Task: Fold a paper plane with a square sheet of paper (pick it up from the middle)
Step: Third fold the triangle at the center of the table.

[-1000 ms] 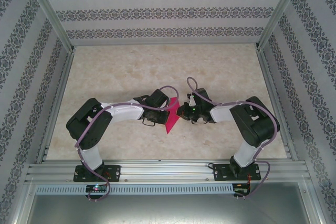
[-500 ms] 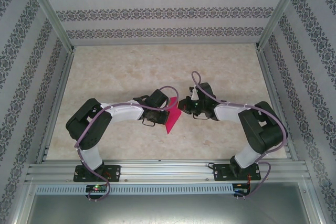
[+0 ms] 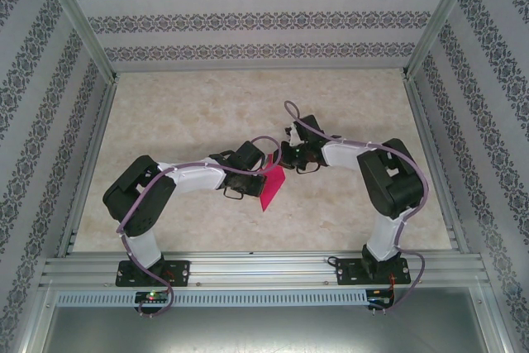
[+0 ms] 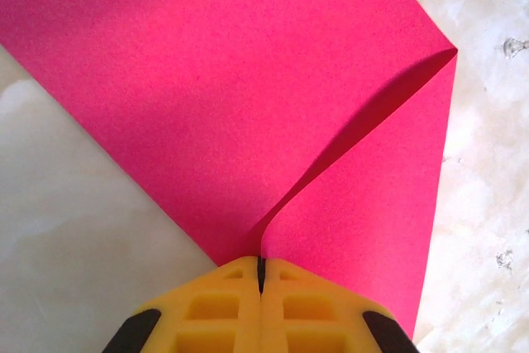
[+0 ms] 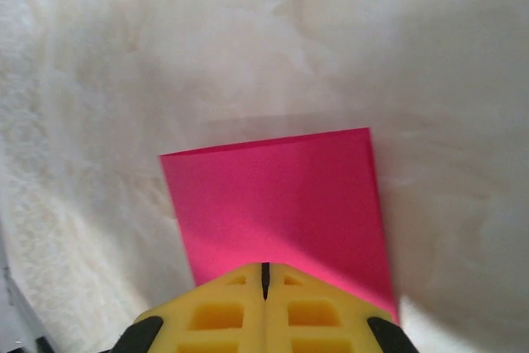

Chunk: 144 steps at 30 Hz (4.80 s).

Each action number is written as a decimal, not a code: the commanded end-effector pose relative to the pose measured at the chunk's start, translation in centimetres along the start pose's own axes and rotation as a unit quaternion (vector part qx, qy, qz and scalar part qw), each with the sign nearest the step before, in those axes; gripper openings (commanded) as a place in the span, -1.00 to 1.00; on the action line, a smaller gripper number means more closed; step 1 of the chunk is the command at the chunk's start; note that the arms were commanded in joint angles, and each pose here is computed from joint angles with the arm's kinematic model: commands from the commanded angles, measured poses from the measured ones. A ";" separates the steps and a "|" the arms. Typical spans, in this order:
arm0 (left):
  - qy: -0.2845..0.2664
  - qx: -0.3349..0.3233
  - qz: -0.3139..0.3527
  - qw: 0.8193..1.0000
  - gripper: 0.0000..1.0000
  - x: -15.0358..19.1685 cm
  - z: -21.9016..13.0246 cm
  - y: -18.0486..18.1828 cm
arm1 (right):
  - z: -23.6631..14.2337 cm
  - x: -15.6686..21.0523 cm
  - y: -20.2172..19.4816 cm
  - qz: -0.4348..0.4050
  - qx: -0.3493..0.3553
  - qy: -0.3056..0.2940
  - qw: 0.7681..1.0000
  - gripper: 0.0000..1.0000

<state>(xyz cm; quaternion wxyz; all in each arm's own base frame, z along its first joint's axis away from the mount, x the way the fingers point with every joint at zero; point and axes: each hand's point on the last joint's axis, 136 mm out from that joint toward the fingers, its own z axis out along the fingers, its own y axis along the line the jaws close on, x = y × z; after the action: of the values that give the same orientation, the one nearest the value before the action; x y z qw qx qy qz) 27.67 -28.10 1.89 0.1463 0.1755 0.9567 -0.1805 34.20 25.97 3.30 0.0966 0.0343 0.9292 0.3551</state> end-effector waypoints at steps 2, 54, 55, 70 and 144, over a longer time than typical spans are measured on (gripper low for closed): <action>0.043 -0.039 0.015 0.998 -1.00 2.2 -0.2 1.3 | 1.3 3.0 -3.3 -0.003 0.059 0.063 0.996 -1.00; 0.052 -0.025 0.031 0.998 -1.00 1.5 1.3 0.7 | -4.9 8.1 2.9 -0.005 -0.044 -0.076 0.996 -1.00; 0.053 -0.026 0.031 0.998 -1.00 1.5 1.4 0.8 | -4.6 8.9 3.0 -0.006 -0.045 -0.075 0.996 -1.00; 0.058 -0.021 0.029 0.998 -1.00 1.5 2.0 0.6 | 0.4 13.6 4.7 -0.018 -0.070 -0.027 0.997 -1.00; 0.067 -0.028 0.027 0.997 -1.00 1.4 2.2 1.0 | -1.3 9.5 2.0 0.030 -0.061 -0.050 0.996 -1.00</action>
<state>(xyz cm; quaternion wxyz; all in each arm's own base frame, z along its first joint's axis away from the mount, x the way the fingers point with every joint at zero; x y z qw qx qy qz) 28.59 -28.16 1.77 0.1293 0.1940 0.9600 -0.1550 25.02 27.50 4.86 0.1483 0.0751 0.8924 0.4194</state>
